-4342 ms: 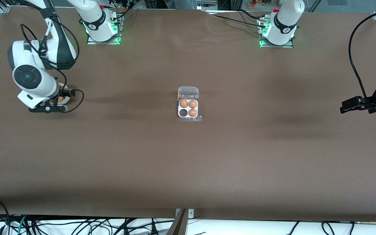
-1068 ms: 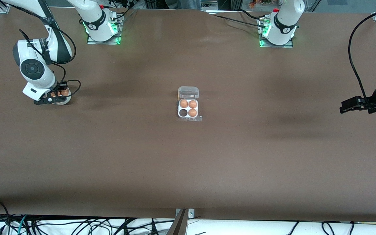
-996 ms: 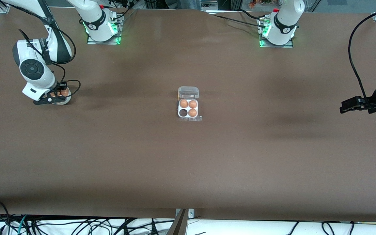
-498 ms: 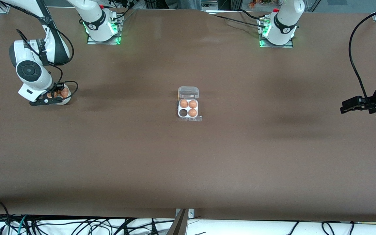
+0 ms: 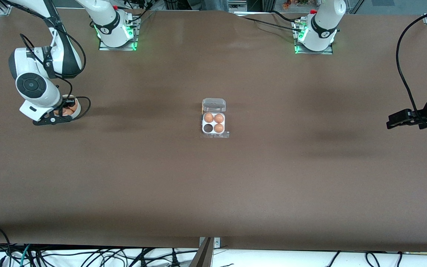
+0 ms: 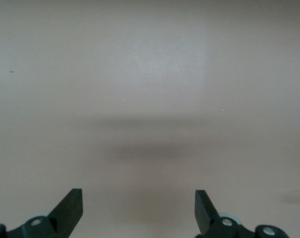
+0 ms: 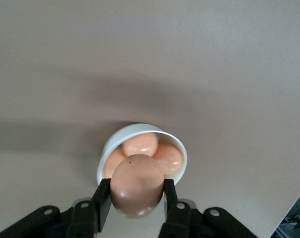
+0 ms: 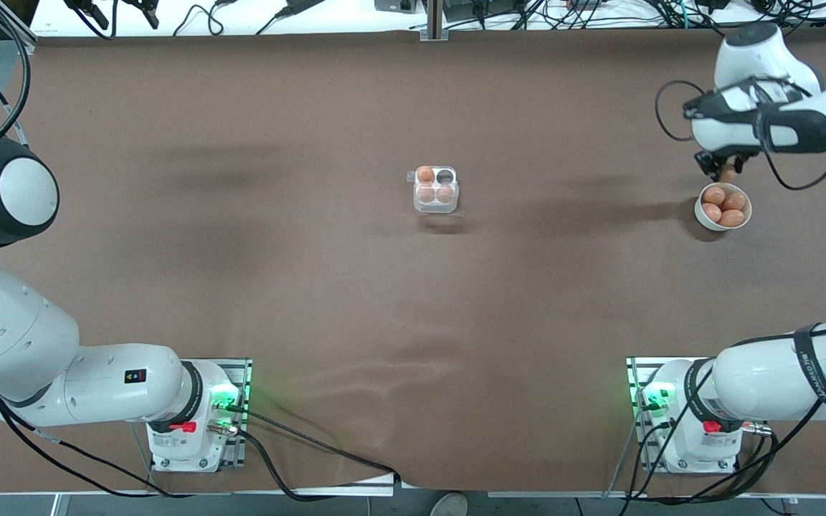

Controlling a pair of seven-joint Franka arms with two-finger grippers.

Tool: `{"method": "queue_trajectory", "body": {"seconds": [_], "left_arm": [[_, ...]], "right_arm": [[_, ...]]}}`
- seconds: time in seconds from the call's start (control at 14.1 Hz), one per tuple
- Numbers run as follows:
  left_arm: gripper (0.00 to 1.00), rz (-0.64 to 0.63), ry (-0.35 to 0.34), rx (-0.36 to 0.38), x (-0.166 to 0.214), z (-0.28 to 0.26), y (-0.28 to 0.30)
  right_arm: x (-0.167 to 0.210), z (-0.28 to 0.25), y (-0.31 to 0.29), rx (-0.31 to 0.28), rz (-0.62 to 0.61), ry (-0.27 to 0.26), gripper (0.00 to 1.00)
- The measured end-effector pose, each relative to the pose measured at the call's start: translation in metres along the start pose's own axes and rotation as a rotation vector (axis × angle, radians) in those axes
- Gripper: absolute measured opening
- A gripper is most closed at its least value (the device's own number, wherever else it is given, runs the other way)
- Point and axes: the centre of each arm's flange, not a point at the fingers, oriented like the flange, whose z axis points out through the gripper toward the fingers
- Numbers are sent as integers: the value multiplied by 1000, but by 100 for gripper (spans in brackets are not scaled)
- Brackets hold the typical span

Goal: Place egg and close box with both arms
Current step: 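Carry the held egg with the right gripper to the plastic carton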

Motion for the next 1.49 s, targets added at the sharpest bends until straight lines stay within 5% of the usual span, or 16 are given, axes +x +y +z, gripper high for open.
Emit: {"method": "queue_trajectory", "body": {"seconds": [0.71, 1.49], "left_arm": [[100, -1, 0, 0, 0, 0, -1], [100, -1, 0, 0, 0, 0, -1]], "right_arm": [[85, -125, -134, 181, 79, -21, 47], [109, -176, -340, 335, 349, -59, 47]]}}
